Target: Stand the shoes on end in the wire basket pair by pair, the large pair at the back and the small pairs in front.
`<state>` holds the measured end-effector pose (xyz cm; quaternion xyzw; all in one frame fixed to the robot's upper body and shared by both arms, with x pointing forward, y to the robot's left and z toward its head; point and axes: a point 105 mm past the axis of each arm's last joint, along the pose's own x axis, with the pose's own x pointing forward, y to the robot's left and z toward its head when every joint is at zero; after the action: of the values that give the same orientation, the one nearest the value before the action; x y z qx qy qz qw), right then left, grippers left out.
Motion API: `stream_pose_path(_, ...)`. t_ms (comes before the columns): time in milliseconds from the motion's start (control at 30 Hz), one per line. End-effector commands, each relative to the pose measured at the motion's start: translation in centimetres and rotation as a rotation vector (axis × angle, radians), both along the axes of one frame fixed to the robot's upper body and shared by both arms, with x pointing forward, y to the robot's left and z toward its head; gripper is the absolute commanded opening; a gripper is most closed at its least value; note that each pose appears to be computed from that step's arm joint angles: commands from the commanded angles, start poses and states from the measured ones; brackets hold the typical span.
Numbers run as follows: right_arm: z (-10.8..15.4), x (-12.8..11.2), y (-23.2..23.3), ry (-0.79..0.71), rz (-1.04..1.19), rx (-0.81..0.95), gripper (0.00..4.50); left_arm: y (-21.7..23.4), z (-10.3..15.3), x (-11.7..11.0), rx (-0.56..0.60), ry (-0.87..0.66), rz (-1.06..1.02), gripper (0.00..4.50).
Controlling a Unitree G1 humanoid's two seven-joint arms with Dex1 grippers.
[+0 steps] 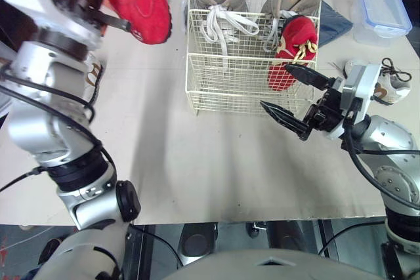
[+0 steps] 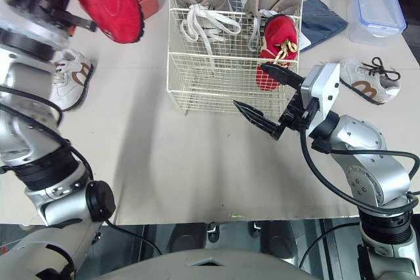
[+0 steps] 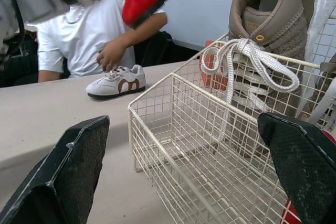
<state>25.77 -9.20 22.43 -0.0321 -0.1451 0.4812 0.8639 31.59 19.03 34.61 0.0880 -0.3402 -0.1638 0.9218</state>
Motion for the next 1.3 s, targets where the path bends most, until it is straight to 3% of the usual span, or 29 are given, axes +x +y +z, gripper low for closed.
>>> stream_pose_path(33,1.2,-0.5,-0.2,-0.059,-0.013,0.018,4.5,-2.4,1.1,-0.7,0.015,-0.151,-0.003,0.02)
stream_pose_path(467,1.3,-0.8,-0.6,-0.061,-0.073,0.036,4.5,-6.4,-1.6,1.8,-0.009,-0.31,0.053,0.02)
stream_pose_path(833,1.5,-0.7,-1.4,-0.068,-0.122,0.051,4.5,-8.4,-6.2,2.7,0.05,-0.261,0.011,0.02)
stream_pose_path(1300,2.5,-1.0,-2.4,-0.133,-0.159,0.185,4.5,-8.9,-9.5,1.8,0.118,-0.169,-0.041,0.02)
